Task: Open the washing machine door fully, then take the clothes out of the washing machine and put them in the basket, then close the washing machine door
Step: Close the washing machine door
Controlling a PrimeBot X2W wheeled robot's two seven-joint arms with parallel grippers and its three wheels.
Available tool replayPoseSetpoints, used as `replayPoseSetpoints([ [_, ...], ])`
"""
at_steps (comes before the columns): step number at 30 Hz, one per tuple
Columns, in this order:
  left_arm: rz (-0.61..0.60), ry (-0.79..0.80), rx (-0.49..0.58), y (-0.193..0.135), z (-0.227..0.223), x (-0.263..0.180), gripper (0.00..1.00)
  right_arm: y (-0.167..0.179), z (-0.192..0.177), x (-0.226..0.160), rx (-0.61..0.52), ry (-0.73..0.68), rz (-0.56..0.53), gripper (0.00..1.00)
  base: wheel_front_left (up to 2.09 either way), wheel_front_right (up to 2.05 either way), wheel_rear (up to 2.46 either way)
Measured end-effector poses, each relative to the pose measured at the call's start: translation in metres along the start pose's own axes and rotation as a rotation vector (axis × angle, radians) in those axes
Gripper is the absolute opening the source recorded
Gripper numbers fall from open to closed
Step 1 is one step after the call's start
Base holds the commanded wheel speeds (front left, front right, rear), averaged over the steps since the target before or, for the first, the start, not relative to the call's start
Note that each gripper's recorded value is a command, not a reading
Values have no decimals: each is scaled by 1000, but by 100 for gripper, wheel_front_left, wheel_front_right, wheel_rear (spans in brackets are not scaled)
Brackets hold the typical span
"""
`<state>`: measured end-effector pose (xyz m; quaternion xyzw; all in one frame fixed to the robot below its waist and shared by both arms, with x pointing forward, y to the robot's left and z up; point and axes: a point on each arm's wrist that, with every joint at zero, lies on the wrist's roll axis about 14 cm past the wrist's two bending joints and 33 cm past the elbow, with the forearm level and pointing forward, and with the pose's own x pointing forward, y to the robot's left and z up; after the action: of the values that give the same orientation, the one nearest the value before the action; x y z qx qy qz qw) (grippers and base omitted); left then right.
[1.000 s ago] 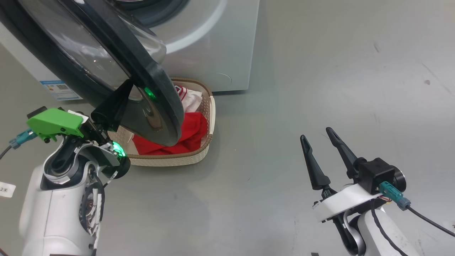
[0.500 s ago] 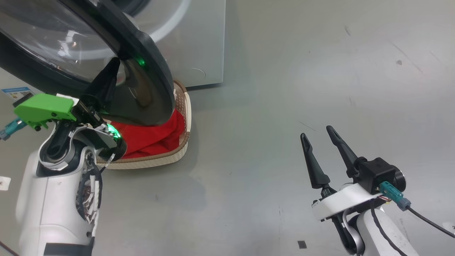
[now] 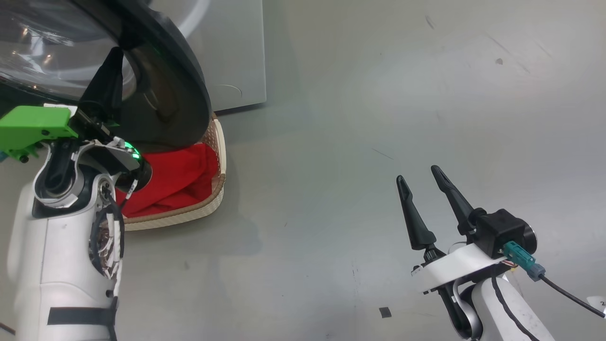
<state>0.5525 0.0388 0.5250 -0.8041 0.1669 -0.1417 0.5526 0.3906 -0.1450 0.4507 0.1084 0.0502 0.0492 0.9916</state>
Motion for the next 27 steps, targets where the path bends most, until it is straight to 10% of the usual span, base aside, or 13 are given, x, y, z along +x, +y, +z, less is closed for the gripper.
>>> replayPoseSetpoints([
  [27,51,-12,1,27,-7,50,0,-38,0,-5,1,1,-139,100,0,0,0],
])
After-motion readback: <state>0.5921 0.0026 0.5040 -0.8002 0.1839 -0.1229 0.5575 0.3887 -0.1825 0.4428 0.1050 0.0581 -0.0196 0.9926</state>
